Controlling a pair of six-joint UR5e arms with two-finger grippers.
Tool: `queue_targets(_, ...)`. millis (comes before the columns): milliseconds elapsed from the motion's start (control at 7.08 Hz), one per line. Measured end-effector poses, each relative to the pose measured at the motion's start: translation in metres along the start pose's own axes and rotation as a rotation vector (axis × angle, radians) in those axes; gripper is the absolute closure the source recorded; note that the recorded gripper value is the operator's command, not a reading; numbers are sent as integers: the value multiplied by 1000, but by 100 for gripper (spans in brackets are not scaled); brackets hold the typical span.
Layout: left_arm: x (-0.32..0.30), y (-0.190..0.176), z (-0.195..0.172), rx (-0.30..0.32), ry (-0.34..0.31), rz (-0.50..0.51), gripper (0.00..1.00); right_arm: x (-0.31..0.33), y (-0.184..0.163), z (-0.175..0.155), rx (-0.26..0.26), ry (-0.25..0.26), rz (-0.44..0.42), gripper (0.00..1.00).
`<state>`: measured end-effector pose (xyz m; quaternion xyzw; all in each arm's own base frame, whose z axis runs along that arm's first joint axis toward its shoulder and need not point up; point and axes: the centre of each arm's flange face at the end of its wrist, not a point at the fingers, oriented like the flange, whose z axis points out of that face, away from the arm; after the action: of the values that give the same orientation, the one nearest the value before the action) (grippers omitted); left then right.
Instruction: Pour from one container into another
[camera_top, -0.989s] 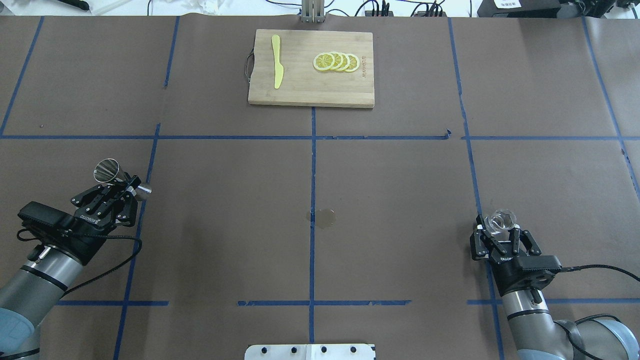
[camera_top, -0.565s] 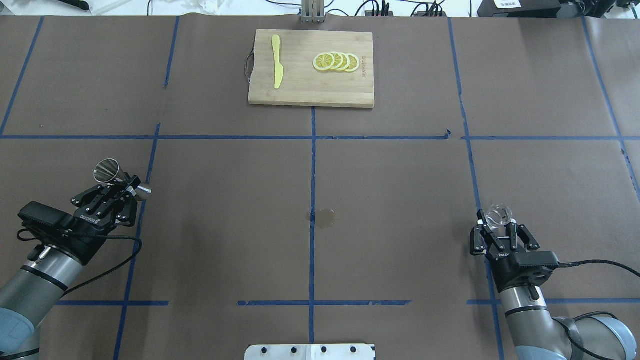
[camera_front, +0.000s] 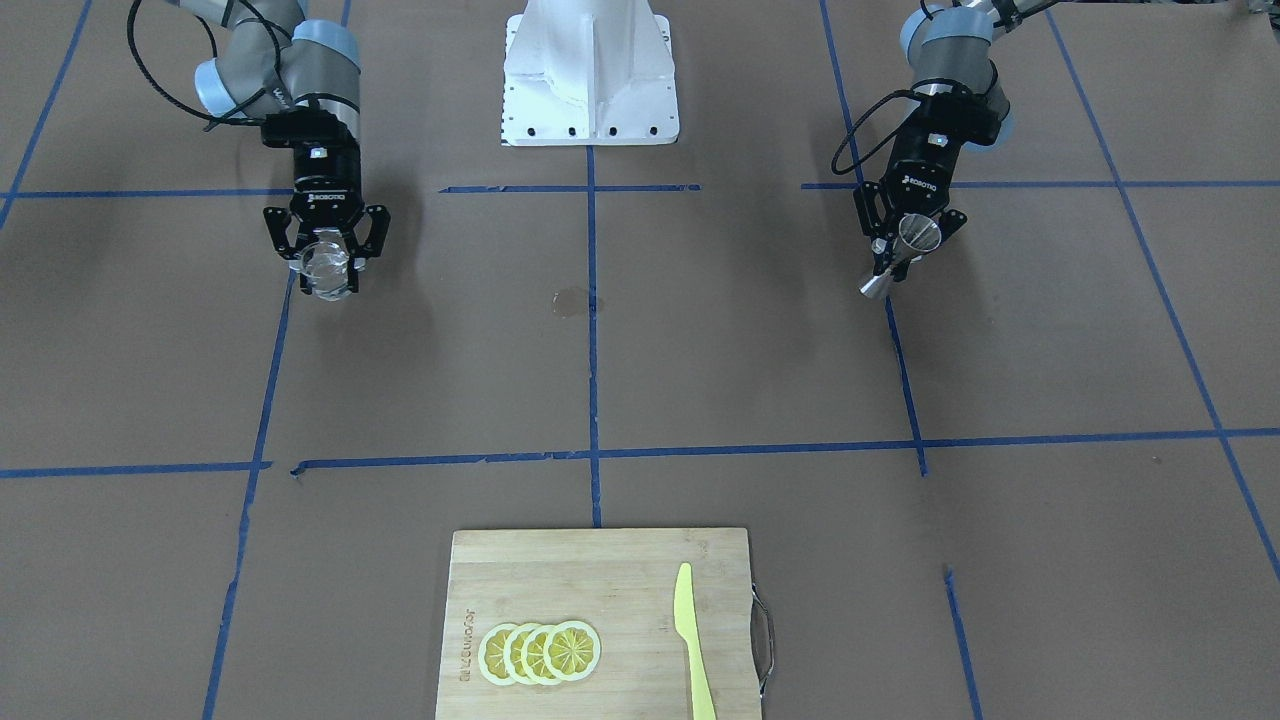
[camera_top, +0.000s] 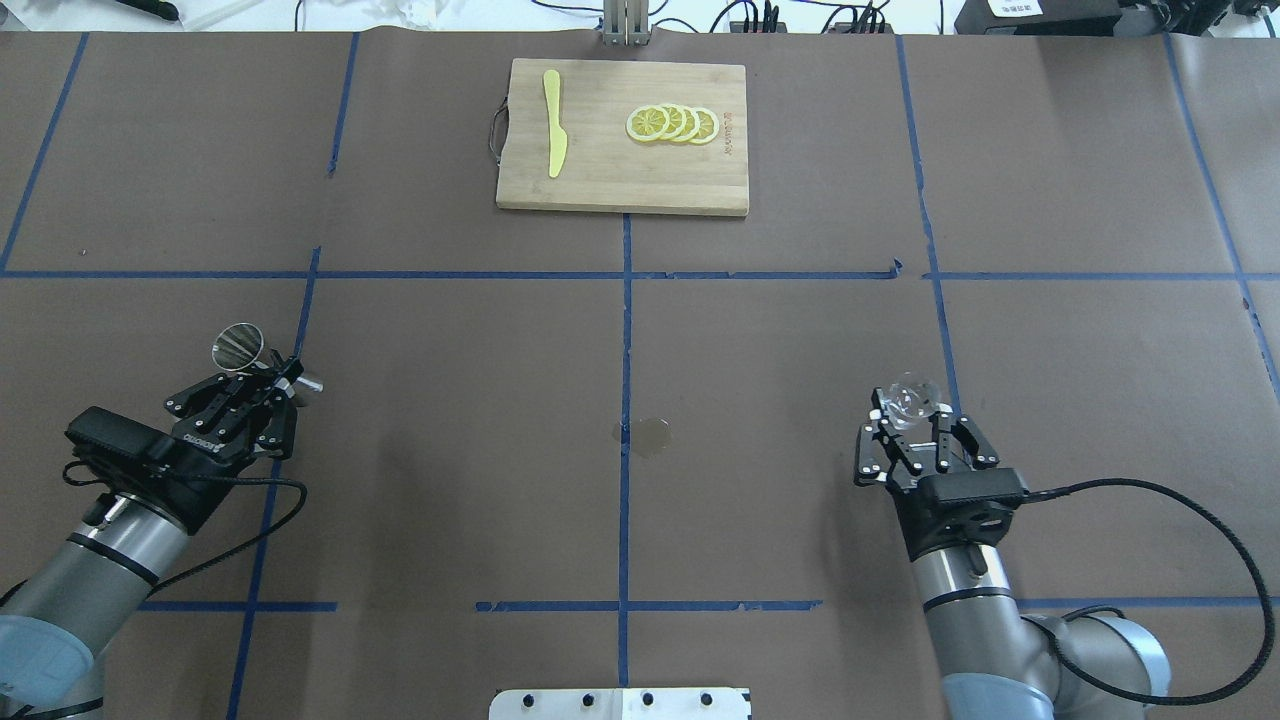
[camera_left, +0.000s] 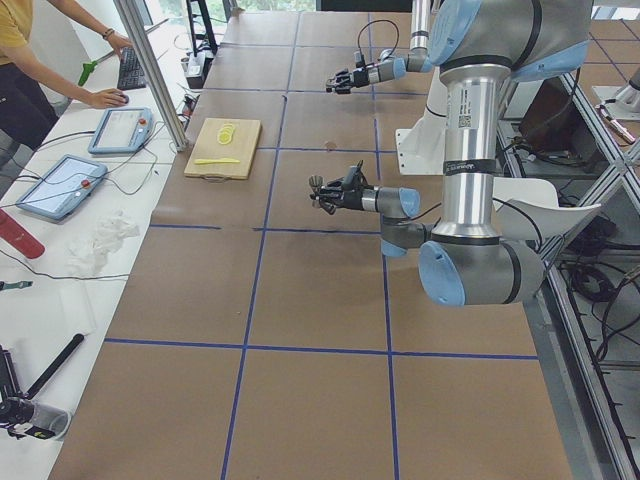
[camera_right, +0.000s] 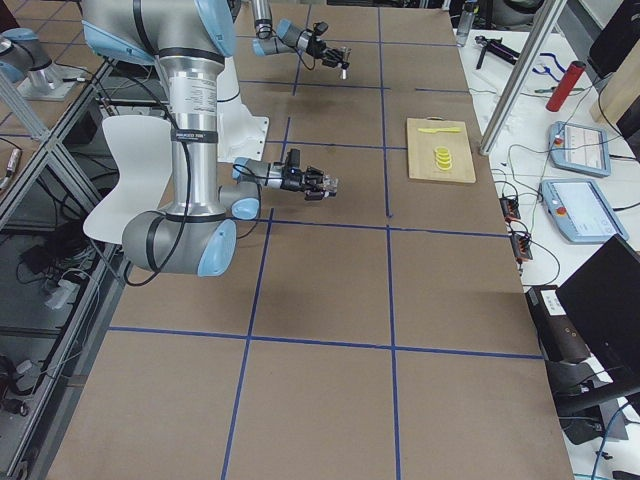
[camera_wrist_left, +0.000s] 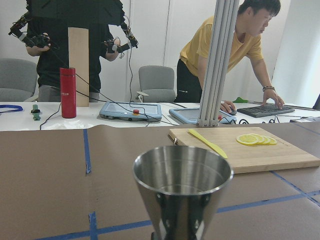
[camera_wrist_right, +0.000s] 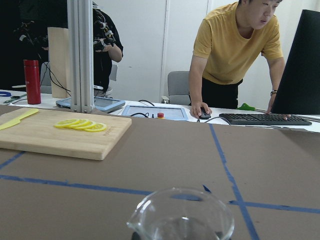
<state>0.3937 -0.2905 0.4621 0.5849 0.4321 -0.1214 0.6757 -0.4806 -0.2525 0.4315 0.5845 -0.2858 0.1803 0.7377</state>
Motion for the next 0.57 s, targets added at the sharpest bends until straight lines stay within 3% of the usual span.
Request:
queue_targets(283,48,-7,21,18,36,41,100,-75,-44,6,1,-44,-26,100)
queue_targets(565,95,-13,44,-12,72,136,100,-124,-89,3,21,-79,-80,100)
